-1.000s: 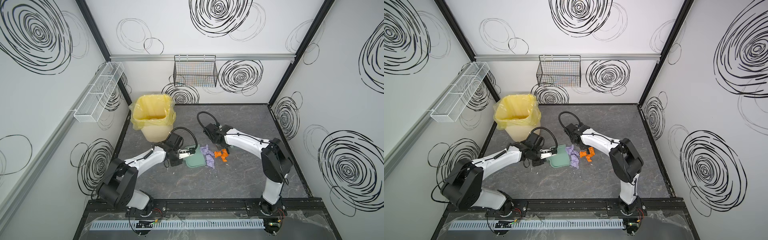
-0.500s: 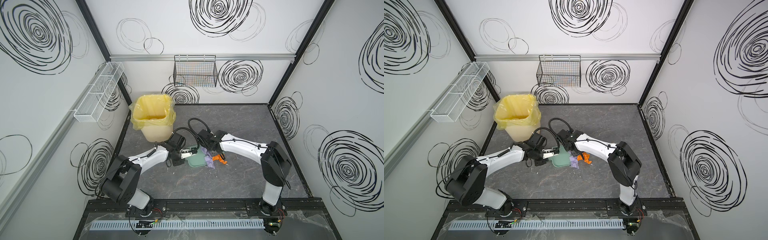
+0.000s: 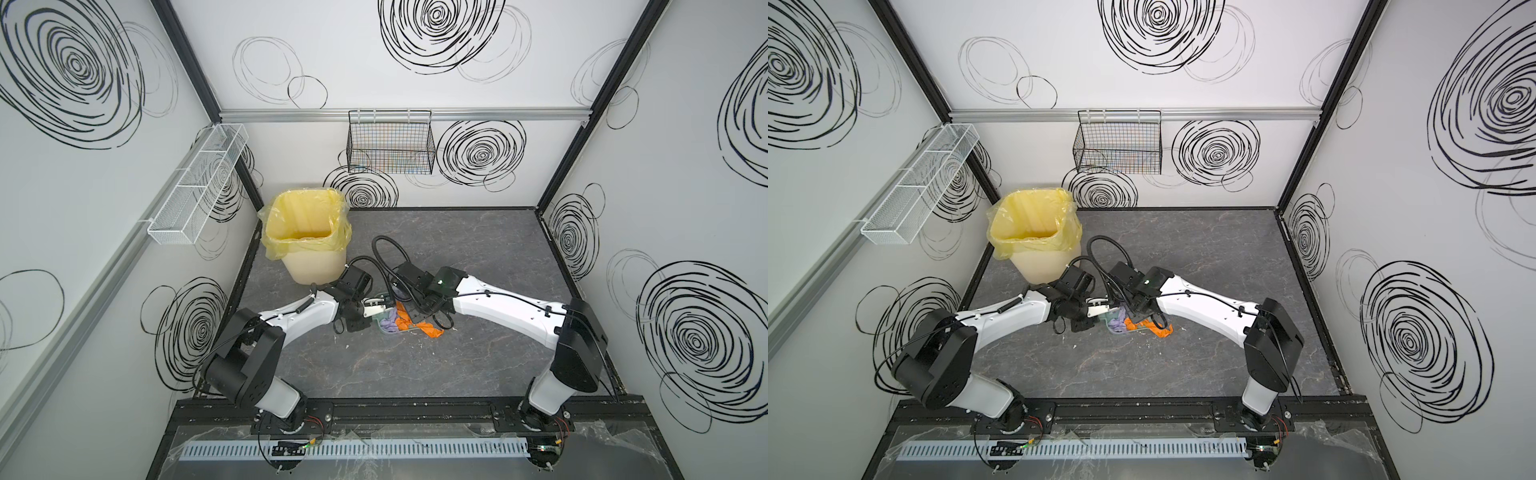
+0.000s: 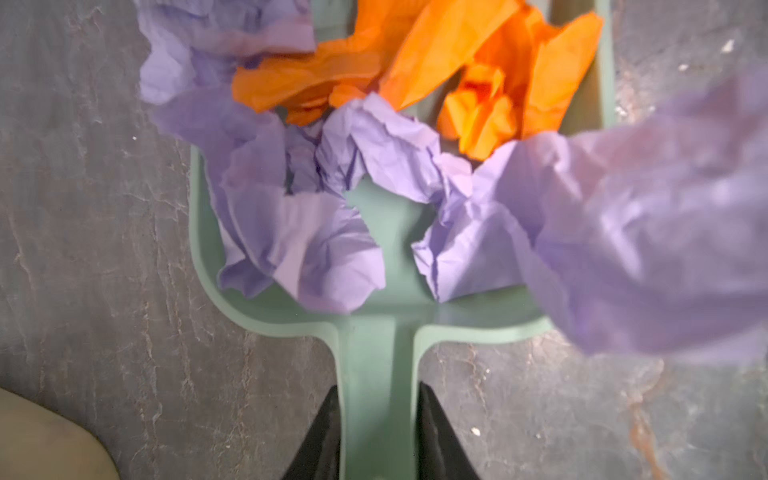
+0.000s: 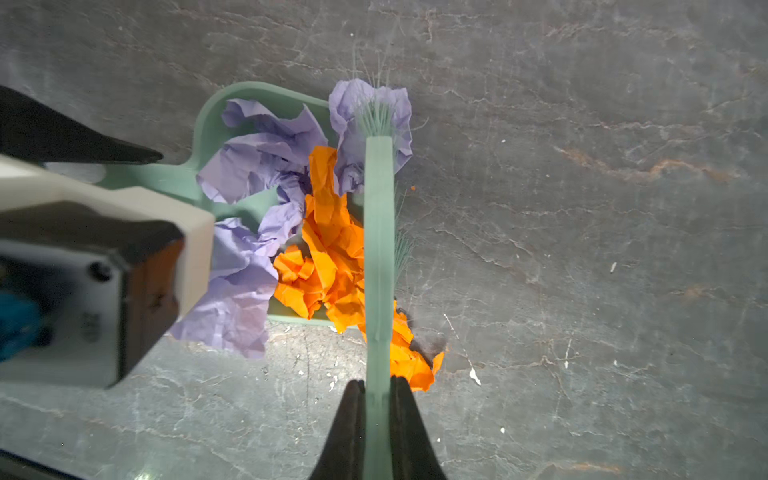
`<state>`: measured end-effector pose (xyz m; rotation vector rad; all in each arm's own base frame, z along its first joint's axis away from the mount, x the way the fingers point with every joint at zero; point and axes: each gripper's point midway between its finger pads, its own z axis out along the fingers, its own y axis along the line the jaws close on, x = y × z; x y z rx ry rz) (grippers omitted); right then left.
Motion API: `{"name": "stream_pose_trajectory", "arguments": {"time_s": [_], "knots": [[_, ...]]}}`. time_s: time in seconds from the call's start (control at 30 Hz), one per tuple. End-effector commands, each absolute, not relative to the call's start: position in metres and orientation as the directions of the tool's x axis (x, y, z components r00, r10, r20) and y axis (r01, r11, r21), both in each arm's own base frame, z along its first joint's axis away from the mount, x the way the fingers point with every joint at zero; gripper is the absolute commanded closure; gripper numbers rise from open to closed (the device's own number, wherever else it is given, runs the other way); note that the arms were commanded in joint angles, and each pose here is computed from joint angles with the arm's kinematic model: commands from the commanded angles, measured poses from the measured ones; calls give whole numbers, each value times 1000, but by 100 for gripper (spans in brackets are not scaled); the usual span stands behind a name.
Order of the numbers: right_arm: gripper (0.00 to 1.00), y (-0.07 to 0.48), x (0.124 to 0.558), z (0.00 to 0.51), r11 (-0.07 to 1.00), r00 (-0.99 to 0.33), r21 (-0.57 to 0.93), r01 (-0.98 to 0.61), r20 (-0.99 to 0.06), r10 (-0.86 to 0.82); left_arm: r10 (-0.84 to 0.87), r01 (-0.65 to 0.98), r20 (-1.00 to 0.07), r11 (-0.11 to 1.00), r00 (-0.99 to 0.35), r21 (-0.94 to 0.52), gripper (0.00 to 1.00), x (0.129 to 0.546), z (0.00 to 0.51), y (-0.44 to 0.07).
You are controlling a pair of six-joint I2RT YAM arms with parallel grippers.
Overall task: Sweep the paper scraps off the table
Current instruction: 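Sweep the lavender and orange scraps with the right gripper's brush into the dustpan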
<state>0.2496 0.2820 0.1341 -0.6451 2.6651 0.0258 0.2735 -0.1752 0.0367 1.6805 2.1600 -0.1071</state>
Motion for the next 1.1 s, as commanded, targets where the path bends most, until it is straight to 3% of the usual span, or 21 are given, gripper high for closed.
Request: {"name": "stream_pose_trajectory", "arguments": {"time_s": [0.0, 0.23, 0.63, 0.87, 1.07], "knots": [[100, 285, 240, 150, 896, -814, -14, -444, -412, -409, 909, 945, -363, 280, -205, 167, 100, 273, 35, -181], [100, 254, 244, 177, 933, -817, -49, -356, -468, -336, 892, 949, -404, 281, -203, 145, 100, 268, 40, -184], [100, 201, 244, 213, 970, -790, -42, -239, -573, -220, 906, 961, -386, 241, -172, 137, 100, 257, 32, -178], [100, 163, 228, 188, 979, -838, -112, -171, -507, -205, 917, 970, -374, 201, -137, 138, 100, 242, 30, -166], [100, 156, 200, 163, 982, -914, -105, -159, -360, -186, 933, 979, -347, 149, -91, 142, 100, 232, 28, -155]]}}
